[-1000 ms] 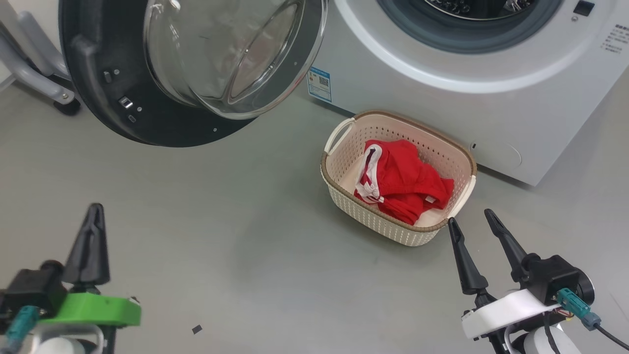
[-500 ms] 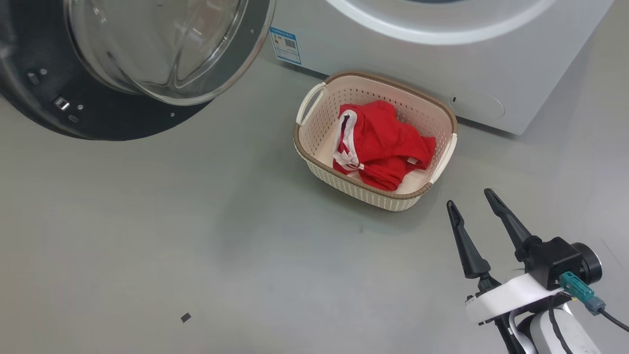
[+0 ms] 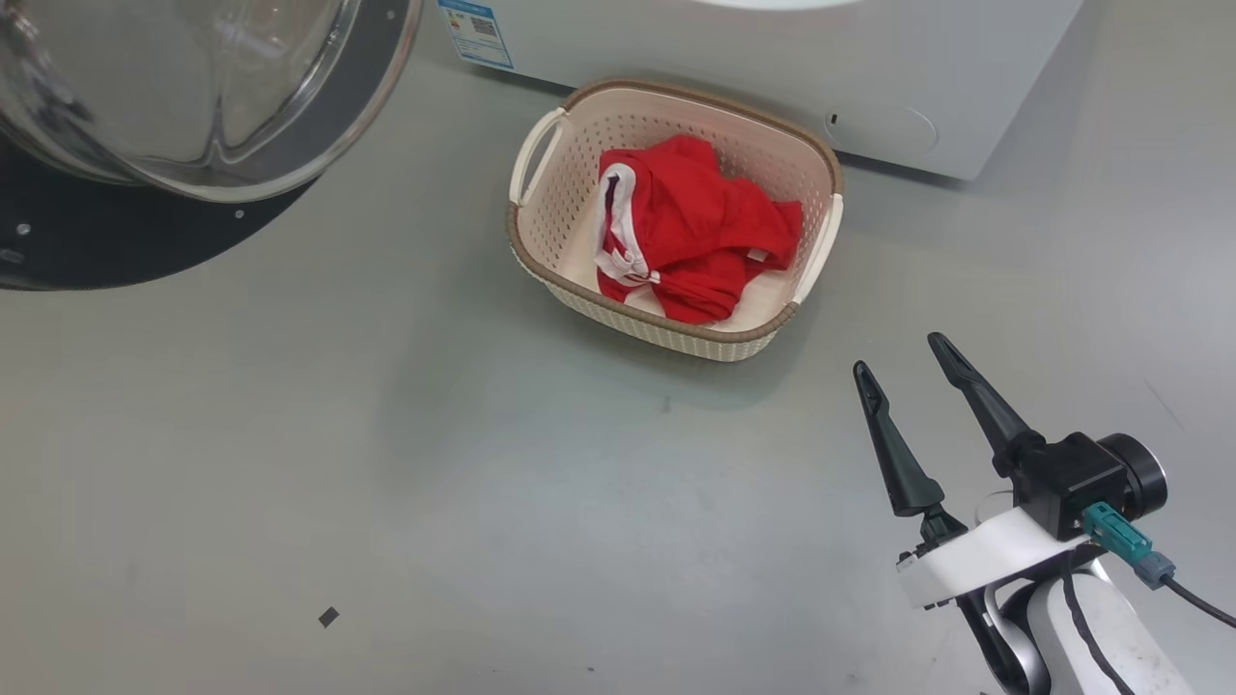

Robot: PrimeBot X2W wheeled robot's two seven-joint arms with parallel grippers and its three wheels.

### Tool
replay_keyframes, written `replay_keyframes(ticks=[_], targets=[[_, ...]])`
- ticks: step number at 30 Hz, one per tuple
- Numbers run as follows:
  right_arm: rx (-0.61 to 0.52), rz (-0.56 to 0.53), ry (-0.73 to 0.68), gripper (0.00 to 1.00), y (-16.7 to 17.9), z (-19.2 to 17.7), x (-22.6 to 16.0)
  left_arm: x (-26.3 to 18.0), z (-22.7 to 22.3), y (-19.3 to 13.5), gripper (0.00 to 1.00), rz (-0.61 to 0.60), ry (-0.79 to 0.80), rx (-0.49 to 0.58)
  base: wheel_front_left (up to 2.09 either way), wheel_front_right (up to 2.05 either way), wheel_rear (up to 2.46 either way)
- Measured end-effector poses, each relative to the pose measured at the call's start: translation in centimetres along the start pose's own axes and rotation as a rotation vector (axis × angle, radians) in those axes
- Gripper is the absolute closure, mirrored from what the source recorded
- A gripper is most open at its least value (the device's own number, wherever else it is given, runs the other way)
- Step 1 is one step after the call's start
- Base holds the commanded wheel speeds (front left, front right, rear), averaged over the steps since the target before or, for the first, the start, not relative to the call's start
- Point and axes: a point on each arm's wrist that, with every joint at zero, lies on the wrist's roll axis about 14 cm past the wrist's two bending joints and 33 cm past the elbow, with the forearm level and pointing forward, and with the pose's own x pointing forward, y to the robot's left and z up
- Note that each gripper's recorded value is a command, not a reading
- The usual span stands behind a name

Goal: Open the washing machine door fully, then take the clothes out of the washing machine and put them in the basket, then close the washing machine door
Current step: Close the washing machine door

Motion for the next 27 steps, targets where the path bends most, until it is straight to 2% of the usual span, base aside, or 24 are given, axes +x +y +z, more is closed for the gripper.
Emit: replay_keyframes(ticks=[9,13,27], targets=[[0.0,-0.053,-0.006,0.0,-1.7,0.1,-0.7,2.3,-4.6,2.2,1.0,0.187,0.167,-0.259,0.0,0.0,0.0],[0.003,-0.08,-0.01,0.0,-2.4,0.2,-1.1,2.8,-7.3,2.1,1.0,0.237,0.254,-0.373,0.0,0.0,0.0],[-0.007,-0.149,-0.014,0.0,-4.1,0.5,-2.8,4.3,-10.6,-0.8,1.0,0.265,0.346,-0.689,0.0,0.0,0.0]])
